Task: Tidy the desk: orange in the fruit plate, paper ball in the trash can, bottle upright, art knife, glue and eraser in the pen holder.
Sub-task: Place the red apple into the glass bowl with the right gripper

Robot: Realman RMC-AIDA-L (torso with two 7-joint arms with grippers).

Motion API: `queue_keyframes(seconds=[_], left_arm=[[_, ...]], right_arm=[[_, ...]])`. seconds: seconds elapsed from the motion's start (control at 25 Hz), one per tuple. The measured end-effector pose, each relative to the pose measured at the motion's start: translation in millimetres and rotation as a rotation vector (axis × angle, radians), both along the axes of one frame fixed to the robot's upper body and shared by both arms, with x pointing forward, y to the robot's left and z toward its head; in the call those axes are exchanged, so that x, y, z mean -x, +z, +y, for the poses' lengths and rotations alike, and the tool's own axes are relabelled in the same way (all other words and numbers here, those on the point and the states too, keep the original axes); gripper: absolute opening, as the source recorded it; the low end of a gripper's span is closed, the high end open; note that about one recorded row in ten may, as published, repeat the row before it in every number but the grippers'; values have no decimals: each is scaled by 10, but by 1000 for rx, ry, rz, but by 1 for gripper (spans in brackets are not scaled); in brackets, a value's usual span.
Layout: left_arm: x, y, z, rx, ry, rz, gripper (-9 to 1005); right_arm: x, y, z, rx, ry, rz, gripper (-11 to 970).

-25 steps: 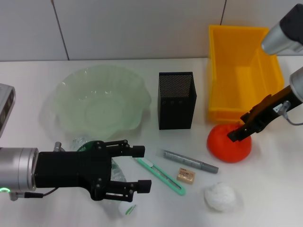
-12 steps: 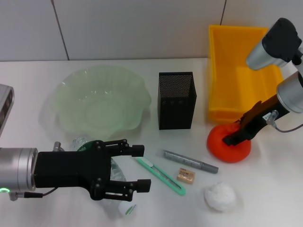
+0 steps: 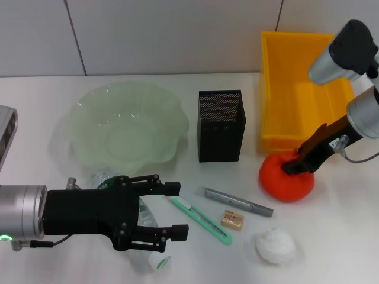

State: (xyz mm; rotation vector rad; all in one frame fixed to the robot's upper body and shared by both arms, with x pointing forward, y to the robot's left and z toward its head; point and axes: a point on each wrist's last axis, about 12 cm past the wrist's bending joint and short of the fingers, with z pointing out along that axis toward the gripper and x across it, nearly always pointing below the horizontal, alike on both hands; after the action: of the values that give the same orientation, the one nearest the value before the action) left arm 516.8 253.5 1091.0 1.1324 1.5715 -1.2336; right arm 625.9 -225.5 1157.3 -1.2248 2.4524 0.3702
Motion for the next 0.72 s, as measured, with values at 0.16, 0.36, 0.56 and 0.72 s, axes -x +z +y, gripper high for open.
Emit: queue_keyframes(seconds=[0.16,0.36,0.56,0.72], left_arm=[[-2,1,-4,-1,-3,0,847],[-1,-2,-3,-2,-1,0,847],[-10,6,-9,-1,-2,-3,847],[-14,8,-13,-2,-4,-3,847]], right_arm=[[57,268,16,-47,41,-18,287],[111,639,18,-197,64,-65,207],[-11,1002,276,-479,135,-220,156],[-131,966,471,-544,154,-272,123]])
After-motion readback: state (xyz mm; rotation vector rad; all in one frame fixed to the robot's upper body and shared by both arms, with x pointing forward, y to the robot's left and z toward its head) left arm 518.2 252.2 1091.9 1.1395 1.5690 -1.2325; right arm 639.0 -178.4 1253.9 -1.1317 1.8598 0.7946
